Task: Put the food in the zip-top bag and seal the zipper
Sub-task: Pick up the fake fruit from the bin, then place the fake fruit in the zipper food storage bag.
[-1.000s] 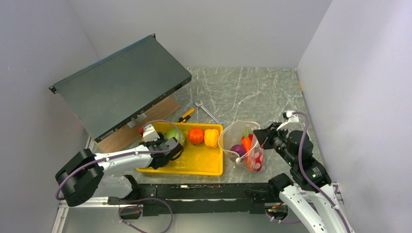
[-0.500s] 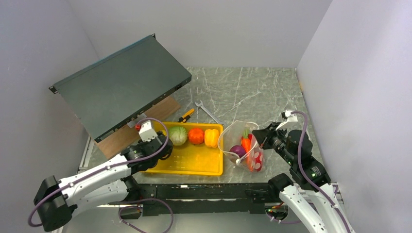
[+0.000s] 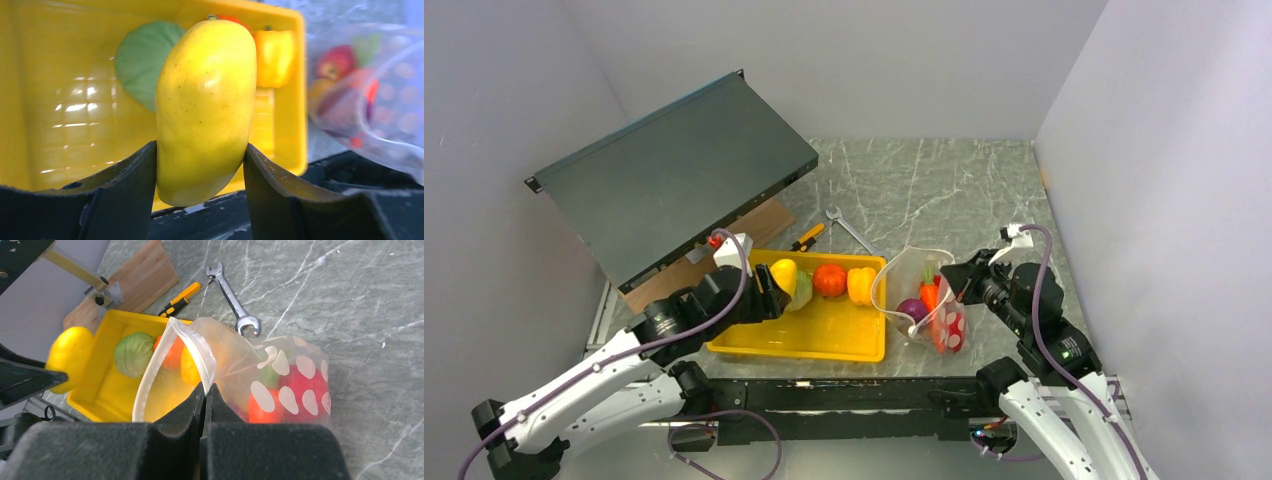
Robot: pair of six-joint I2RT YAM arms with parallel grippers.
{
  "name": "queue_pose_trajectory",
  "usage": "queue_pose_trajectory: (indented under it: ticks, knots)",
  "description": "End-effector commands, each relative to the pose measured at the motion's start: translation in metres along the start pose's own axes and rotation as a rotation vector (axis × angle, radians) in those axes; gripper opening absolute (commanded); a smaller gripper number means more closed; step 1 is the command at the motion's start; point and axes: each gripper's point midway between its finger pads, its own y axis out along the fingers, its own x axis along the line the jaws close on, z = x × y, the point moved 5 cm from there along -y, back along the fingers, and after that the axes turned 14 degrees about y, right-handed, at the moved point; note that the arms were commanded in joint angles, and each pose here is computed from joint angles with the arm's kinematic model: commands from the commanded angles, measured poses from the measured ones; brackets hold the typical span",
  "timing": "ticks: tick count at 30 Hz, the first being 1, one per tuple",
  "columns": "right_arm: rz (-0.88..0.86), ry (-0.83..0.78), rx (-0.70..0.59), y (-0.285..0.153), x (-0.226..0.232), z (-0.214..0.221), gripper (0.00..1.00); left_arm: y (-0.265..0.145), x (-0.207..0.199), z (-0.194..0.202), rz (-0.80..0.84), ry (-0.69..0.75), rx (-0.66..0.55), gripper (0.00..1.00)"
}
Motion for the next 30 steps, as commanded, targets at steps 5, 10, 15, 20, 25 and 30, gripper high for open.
queue_pose_trajectory:
  ticks: [5, 10, 15, 20, 25, 30]
  knots:
    - [-0.061, -0.014, -0.029, 0.003, 0.011, -0.007, 0.0, -0.042, -0.063, -0.048, 0.472, 0.093, -0.184, 0.0]
    - [-0.092, -0.019, 0.006, 0.006, 0.015, -0.004, 0.0, -0.045, -0.108, -0.055, 0.741, 0.128, -0.145, 0.0]
    - [-0.144, -0.03, 0.017, 0.004, 0.022, -0.004, 0.0, -0.027, -0.143, -0.055, 0.85, 0.108, -0.047, 0.0]
    - [-0.206, -0.057, 0.052, 0.001, 0.031, -0.002, 0.0, -0.006, -0.177, -0.052, 0.91, 0.102, 0.079, 0.0]
    - [-0.281, -0.07, 0.065, -0.004, 0.039, 0.0, 0.0, 0.002, -0.213, -0.053, 0.95, 0.14, 0.172, 0.0]
    - [-0.313, -0.079, 0.065, -0.007, 0.044, 0.0, 0.0, 0.017, -0.232, -0.045, 0.939, 0.122, 0.256, 0.0]
